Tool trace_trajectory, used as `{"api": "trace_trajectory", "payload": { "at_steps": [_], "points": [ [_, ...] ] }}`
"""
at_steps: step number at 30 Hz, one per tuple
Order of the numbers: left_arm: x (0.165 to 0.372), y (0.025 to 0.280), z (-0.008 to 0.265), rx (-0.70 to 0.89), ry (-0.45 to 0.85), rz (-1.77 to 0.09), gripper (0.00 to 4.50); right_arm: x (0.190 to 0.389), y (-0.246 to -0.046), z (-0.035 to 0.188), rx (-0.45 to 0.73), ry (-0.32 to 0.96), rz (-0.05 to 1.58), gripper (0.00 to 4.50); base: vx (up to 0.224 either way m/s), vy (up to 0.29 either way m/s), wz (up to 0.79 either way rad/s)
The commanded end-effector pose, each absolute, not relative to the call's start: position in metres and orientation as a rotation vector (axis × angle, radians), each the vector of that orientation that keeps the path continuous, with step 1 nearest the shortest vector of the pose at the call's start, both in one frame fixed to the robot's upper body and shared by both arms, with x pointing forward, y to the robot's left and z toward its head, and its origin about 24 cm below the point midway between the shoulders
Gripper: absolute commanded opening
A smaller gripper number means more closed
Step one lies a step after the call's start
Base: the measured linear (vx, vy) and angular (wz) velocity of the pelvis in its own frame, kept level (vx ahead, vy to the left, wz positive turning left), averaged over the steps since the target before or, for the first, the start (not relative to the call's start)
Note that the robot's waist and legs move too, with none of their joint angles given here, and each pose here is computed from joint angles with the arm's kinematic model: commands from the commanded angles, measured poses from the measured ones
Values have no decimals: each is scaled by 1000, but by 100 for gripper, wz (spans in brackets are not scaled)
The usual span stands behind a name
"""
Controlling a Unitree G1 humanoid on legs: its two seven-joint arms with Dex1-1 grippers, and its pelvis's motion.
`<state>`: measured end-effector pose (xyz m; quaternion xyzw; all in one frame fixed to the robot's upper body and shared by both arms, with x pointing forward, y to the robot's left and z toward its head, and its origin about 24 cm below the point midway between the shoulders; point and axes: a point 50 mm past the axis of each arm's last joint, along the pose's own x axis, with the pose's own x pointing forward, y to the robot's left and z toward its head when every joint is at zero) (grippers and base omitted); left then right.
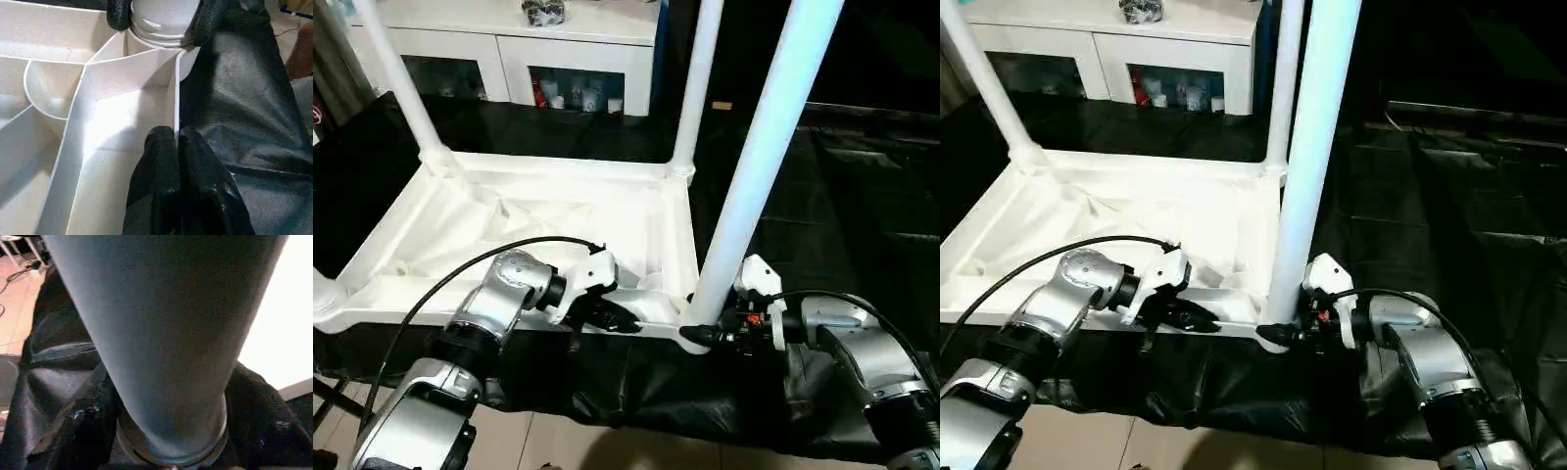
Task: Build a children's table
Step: Rotate leg to tighten
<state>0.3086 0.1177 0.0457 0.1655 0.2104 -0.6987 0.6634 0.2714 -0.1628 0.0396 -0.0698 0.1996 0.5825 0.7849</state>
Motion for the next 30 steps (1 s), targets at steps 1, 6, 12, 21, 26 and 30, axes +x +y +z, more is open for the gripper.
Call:
{"api": "trace_trajectory", "payload": {
  "at_steps": [1,6,12,21,26,30],
  "points": [
    [313,109,59,380,381,-1592,0,256,-144,29,-115,481,1406,269,0,0,0],
    [314,108,60,355,373,-1576,0,253,-141,27,-87,483,1406,265,0,0,0],
    [320,92,56,327,344,-1466,0,264,-132,21,-49,404,1210,265,0,0,0],
    [329,54,55,278,299,-1287,0,295,-111,8,68,371,780,264,0,0,0],
    [328,28,55,279,261,-1213,0,306,-85,3,121,380,590,264,0,0,0],
    [325,19,55,277,245,-1200,0,313,-72,8,117,338,561,264,0,0,0]
  ]
}}
